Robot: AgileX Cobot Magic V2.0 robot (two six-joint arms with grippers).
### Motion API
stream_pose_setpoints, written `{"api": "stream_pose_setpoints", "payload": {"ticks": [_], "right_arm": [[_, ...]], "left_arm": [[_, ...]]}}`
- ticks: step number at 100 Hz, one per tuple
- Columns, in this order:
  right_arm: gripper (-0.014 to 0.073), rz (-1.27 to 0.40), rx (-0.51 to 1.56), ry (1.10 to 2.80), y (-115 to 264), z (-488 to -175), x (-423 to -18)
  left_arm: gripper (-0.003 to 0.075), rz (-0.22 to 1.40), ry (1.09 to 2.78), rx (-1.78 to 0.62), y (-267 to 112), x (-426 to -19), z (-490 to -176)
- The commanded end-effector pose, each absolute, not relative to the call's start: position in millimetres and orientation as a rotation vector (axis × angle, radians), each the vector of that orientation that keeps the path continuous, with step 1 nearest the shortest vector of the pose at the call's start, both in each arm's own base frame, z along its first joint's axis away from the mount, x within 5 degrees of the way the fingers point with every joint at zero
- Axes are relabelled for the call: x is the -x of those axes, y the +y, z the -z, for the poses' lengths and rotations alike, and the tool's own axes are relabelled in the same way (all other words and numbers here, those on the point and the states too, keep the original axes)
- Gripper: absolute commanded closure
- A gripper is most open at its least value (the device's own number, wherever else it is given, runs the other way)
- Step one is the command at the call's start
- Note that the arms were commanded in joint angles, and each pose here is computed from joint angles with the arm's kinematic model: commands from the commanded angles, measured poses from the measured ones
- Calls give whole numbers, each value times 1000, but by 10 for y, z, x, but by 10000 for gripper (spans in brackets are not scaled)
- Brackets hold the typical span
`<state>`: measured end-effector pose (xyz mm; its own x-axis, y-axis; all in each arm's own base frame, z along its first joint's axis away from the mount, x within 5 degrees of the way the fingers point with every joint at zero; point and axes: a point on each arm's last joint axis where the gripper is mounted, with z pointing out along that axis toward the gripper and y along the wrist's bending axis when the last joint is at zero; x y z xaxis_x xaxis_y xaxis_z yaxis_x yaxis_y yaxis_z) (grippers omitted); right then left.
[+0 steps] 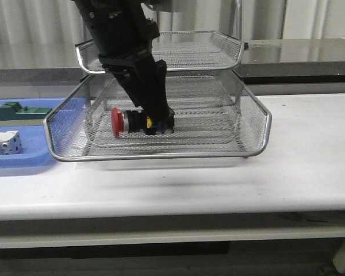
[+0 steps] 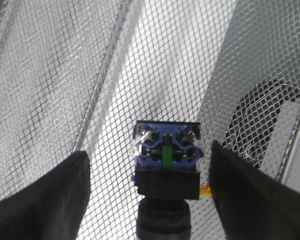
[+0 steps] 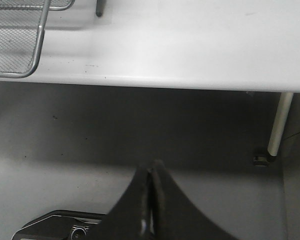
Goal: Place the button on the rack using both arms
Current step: 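Carry the red button over the pulled-out tray and lower it inside, then open the left gripper and raise it away from the tray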
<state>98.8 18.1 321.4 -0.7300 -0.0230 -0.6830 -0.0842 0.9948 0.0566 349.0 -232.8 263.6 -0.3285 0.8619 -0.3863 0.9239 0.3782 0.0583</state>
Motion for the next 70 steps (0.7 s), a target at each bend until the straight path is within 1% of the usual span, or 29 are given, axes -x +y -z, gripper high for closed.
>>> {"api": "stream_pose_setpoints", "payload": {"ticks": [1,15,39,55,70], "right_arm": [[663,-103,75,2304,174,-3347,-1017],[663,-103,75,2304,174,-3347,-1017],[663,-103,75,2304,174,-3347,-1017],[663,-103,75,2304,174,-3347,-1017],[663,-103,75,2304,174,-3347,-1017]], "left_arm": [[231,267,2201,-1503,-2357,-3428,-2946],[233,287,2217,-1506,-2354,-3403,-3039],[233,316,2282,-1532,-2291,-3313,-3375],[233,269,2272,-1458,-2159,-3283,-3584],[235,248,2315,-1295,-1915,-3281,-3780]]}}
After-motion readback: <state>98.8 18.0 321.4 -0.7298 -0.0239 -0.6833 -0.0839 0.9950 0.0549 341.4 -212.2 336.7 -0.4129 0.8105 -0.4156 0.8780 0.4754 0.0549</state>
